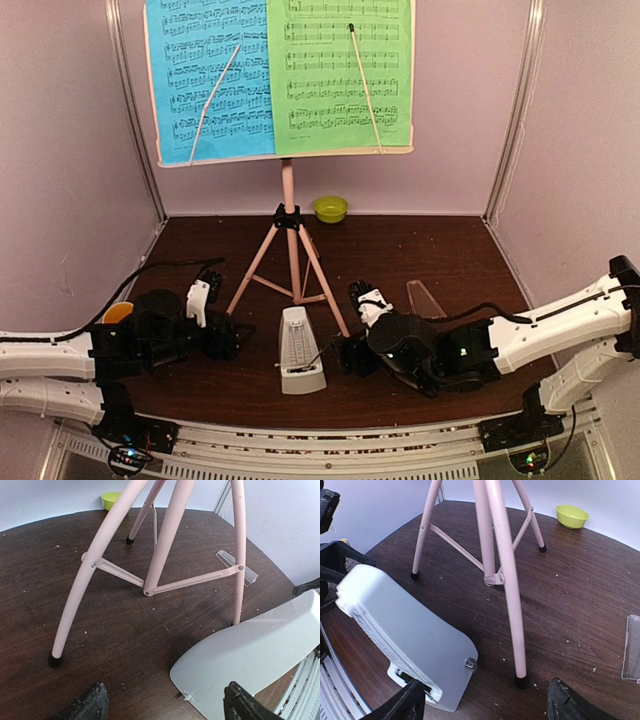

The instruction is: Set up the instrument practice props

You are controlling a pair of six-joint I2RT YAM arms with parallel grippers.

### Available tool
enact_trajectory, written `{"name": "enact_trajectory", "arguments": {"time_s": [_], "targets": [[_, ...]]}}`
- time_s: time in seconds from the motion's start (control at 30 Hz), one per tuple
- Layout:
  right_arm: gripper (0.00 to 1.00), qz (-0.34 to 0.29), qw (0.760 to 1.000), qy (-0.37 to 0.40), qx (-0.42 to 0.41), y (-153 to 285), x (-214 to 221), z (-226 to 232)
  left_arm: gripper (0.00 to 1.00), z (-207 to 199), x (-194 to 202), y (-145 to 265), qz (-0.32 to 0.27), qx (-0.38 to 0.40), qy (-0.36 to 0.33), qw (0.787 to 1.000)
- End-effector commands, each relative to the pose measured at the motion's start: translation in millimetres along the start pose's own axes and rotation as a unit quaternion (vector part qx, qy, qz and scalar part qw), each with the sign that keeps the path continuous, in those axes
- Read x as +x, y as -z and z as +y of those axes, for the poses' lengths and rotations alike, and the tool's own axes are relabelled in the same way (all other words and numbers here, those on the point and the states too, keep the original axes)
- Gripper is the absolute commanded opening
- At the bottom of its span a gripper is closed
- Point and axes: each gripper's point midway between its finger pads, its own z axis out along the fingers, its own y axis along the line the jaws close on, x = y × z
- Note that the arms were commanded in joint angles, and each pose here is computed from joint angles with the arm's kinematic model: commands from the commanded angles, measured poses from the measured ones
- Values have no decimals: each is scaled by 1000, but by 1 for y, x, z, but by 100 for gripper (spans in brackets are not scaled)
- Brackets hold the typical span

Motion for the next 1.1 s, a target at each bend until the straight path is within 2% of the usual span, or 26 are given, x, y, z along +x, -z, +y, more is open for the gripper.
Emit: {"name": "enact_trajectory", "arguments": {"time_s": [0.0, 0.27, 0.4, 0.8, 0.9, 1.07], "targets": [[86, 6, 999, -17, 49, 8, 16, -38, 82, 7, -6, 3, -10, -11, 3, 1000], [92, 11, 997, -55, 56, 17, 18, -72, 85, 16, -11, 6, -18, -7, 22, 1000], [99, 3, 996, -73, 55, 28, 10, -88, 85, 22, -20, 12, -22, -12, 24, 999], [100, -87, 989, -115, 27, 79, -63, -140, 91, 36, -83, 44, -51, -30, 12, 998], [100, -104, 987, -121, 26, 92, -82, -155, 97, 31, -97, 49, -34, -30, -2, 999], [100, -119, 986, -118, 4, 106, -100, -162, 98, 24, -112, 59, -19, -30, 5, 999]]}}
